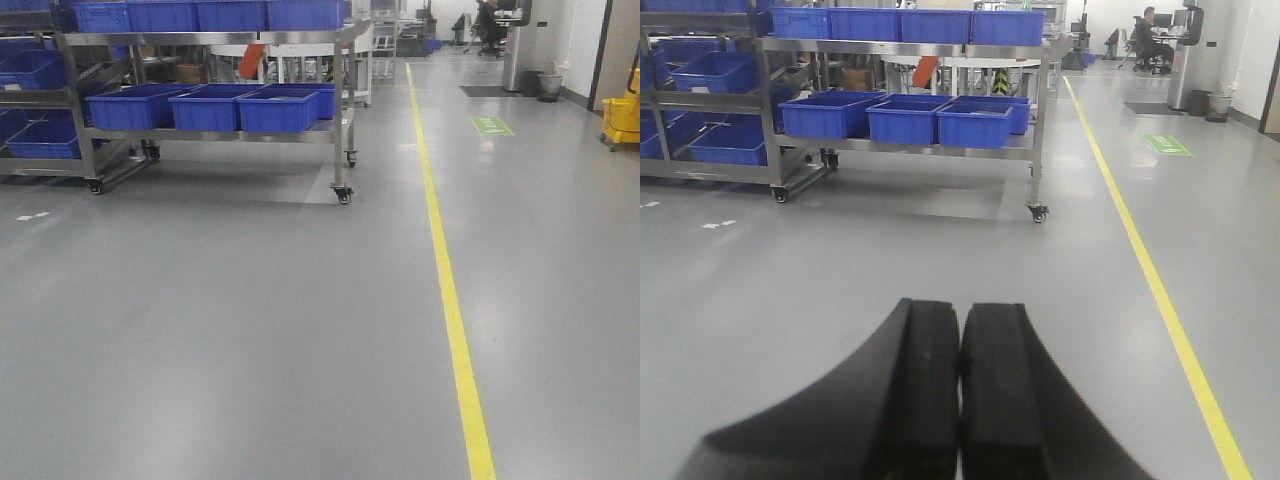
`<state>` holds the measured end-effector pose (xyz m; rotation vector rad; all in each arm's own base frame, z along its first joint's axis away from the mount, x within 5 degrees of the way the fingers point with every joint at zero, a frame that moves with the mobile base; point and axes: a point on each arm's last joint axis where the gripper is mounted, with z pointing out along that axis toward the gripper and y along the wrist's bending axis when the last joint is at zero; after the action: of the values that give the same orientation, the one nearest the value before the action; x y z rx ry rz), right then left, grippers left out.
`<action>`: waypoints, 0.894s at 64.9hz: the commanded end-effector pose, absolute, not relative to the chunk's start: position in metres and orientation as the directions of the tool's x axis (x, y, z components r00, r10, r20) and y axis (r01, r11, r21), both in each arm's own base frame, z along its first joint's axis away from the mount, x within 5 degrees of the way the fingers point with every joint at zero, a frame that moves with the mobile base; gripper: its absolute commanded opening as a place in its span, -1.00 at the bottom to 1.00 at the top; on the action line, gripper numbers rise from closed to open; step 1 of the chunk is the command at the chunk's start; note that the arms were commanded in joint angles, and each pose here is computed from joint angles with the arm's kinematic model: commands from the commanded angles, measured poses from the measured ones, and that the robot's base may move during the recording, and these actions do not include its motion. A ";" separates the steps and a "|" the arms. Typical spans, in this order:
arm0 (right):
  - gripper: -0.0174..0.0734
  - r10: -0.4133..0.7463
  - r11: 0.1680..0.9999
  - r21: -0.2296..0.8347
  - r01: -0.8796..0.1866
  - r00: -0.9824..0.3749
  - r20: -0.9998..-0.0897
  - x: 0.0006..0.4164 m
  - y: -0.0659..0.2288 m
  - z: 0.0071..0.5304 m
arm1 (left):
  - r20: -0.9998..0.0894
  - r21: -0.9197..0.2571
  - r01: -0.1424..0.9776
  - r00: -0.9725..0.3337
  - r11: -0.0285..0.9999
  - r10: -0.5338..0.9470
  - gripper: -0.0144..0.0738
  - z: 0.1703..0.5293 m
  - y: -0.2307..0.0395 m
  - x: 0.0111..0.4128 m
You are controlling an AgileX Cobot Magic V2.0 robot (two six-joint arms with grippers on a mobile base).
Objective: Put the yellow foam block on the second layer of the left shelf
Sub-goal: 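Drive the base across the room toward the blue-bin shelf rack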
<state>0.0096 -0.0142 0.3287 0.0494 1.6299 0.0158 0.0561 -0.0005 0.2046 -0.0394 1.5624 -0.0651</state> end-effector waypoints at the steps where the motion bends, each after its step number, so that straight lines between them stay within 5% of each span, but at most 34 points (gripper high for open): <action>1: -0.21 0.013 1.000 0.014 0.017 0.034 -0.999 0.009 -0.014 0.344 | -0.996 -0.072 0.033 0.053 0.997 -0.074 -0.36 0.203 -0.002 0.058; 58: -0.21 0.013 1.000 0.014 0.017 0.034 -0.999 0.009 -0.014 0.344 | -0.996 -0.072 0.034 0.059 0.997 -0.074 -0.36 0.203 -0.002 0.058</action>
<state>0.0096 -0.0142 0.3287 0.0495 1.6304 0.0157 0.0561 -0.0005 0.2046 -0.0394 1.5624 -0.0651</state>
